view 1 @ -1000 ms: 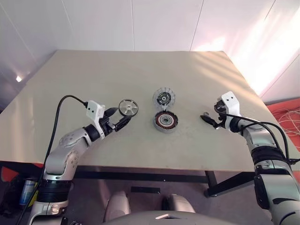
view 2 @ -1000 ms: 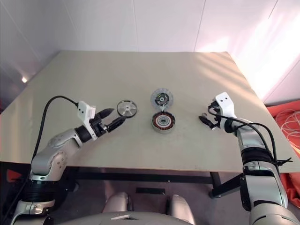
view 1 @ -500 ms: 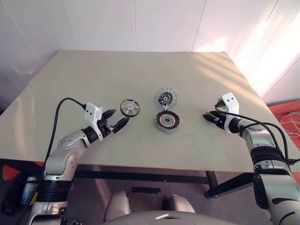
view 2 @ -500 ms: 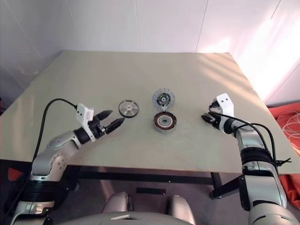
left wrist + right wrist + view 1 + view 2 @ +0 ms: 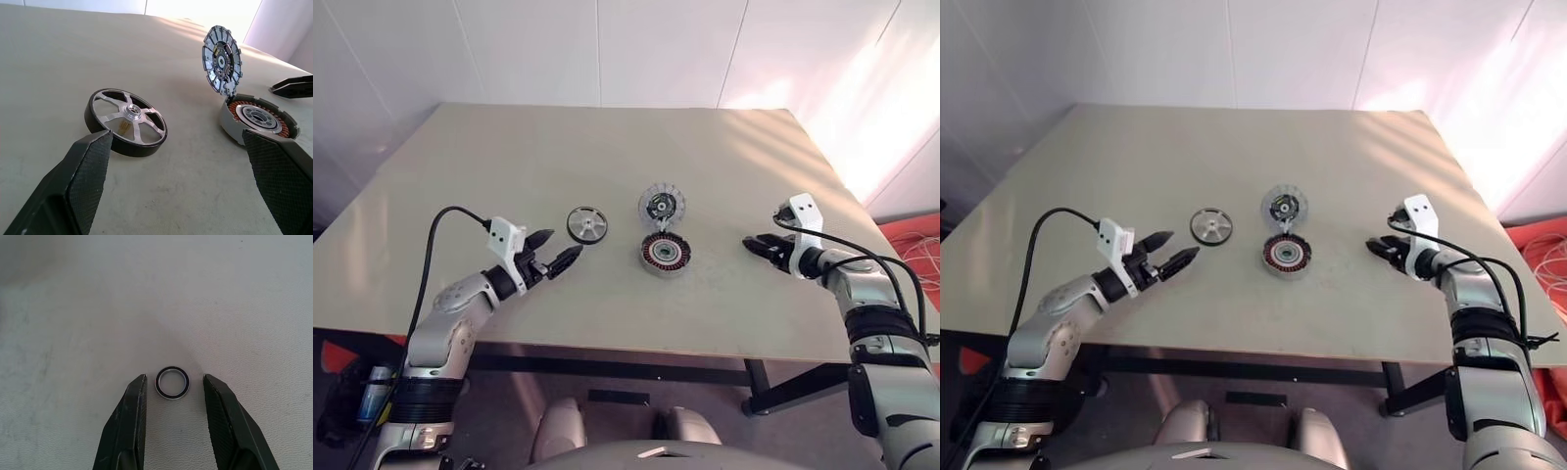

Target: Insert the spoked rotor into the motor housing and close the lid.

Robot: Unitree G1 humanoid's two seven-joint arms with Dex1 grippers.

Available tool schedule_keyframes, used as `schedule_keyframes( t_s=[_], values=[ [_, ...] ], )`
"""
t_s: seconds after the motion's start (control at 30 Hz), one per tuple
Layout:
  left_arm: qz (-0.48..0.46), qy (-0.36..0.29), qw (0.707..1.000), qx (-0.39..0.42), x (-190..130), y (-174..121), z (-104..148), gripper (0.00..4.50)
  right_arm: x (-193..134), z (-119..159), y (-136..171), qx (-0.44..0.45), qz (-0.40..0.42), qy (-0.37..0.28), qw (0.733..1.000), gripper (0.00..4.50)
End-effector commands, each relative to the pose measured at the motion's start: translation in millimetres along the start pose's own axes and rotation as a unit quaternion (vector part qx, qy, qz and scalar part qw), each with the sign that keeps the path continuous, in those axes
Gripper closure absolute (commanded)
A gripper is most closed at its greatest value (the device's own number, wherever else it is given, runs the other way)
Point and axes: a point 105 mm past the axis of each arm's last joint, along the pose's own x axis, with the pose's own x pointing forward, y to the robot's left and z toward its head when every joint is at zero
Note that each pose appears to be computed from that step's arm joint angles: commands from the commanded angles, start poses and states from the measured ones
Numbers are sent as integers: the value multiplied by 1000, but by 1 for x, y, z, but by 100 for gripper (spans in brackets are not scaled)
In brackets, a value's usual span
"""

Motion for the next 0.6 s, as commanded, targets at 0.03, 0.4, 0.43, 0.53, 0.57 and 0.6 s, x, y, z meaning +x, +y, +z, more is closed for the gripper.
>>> schedule_keyframes(
  t_s=[0.03, 0.4, 0.43, 0.53, 0.57, 0.6],
  values=[
    [4, -18, 1000, 19, -3, 4, 12, 0, -6, -8, -3, -12, -3, 14, 1000, 253],
    [13, -20, 999, 24, -5, 9, 15, 0, -3, -6, -1, -29, -8, 11, 999, 448],
    [13, -20, 999, 24, -5, 9, 15, 0, -3, -6, -1, -30, -8, 10, 999, 448],
    [14, -21, 999, 24, -5, 9, 16, 0, -3, -6, -2, -33, -9, 10, 999, 448],
    [14, -21, 999, 24, -6, 9, 16, 0, -3, -5, -2, -33, -10, 9, 999, 448],
    [14, -21, 999, 24, -6, 9, 16, 0, -2, -4, -2, -34, -10, 7, 999, 448]
  ],
)
